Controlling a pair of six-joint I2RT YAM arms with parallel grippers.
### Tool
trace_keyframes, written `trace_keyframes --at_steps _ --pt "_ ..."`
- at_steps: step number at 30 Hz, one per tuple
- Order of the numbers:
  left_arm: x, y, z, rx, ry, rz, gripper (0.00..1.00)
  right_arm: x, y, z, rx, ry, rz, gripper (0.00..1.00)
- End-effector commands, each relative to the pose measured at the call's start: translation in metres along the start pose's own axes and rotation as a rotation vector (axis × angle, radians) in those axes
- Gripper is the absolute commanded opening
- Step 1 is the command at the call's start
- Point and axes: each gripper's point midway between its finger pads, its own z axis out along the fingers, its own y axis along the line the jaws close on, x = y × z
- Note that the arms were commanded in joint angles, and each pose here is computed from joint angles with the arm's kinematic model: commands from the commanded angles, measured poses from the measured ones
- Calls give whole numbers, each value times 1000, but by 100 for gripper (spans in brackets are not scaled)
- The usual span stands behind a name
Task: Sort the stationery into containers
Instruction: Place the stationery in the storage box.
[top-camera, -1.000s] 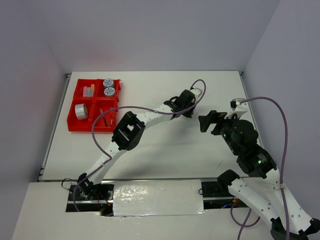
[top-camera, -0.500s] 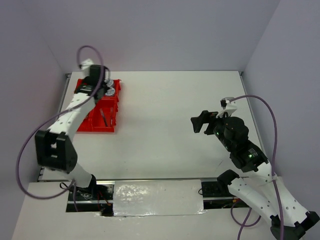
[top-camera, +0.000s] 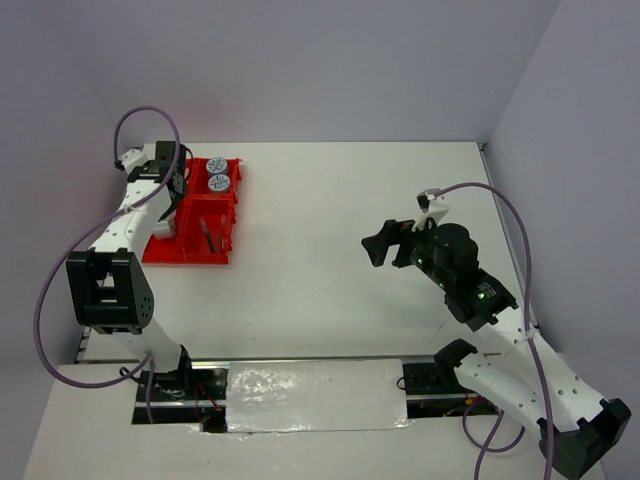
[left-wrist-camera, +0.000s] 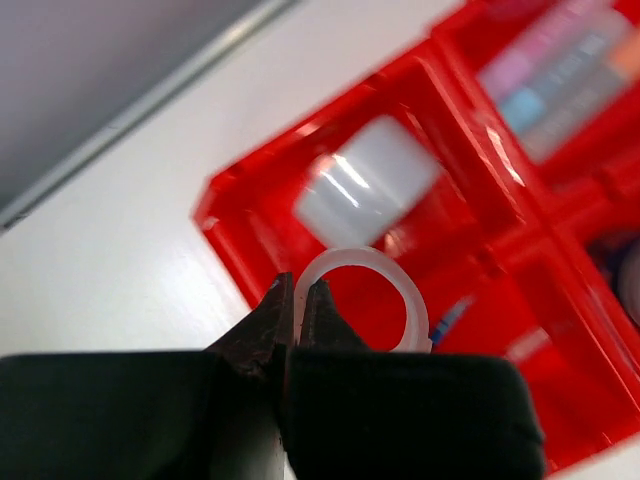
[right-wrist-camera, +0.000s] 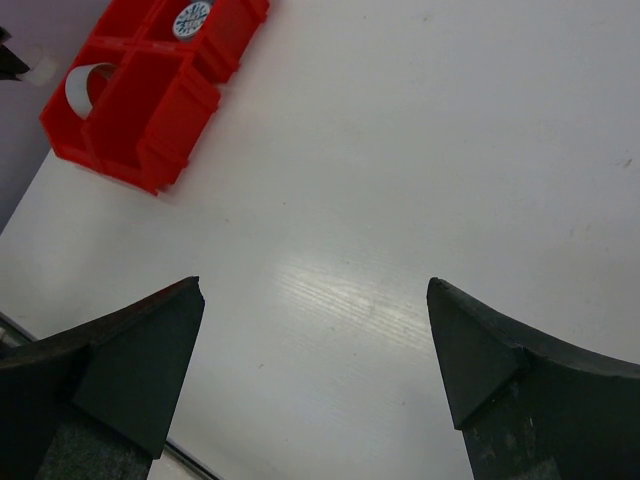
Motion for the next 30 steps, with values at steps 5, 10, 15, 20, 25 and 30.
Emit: trace_keyframes --at_steps 5,10,15,20,25,30 --pt "-43 11 2 -134 -112 -61 0 -5 13 7 -79 -24 -28 100" --pt "-42 -5 20 -153 -82 4 2 1 13 10 -87 -11 -29 100" --pt "-31 -37 29 -46 -39 19 0 4 14 12 -96 1 -32 100" --pt "-25 -50 37 -28 0 43 0 5 12 13 -90 0 -36 100" --pt "-9 -61 44 22 46 56 5 9 12 16 -94 15 -37 100" --pt "2 -60 53 3 72 87 17 10 13 16 -98 20 -38 100"
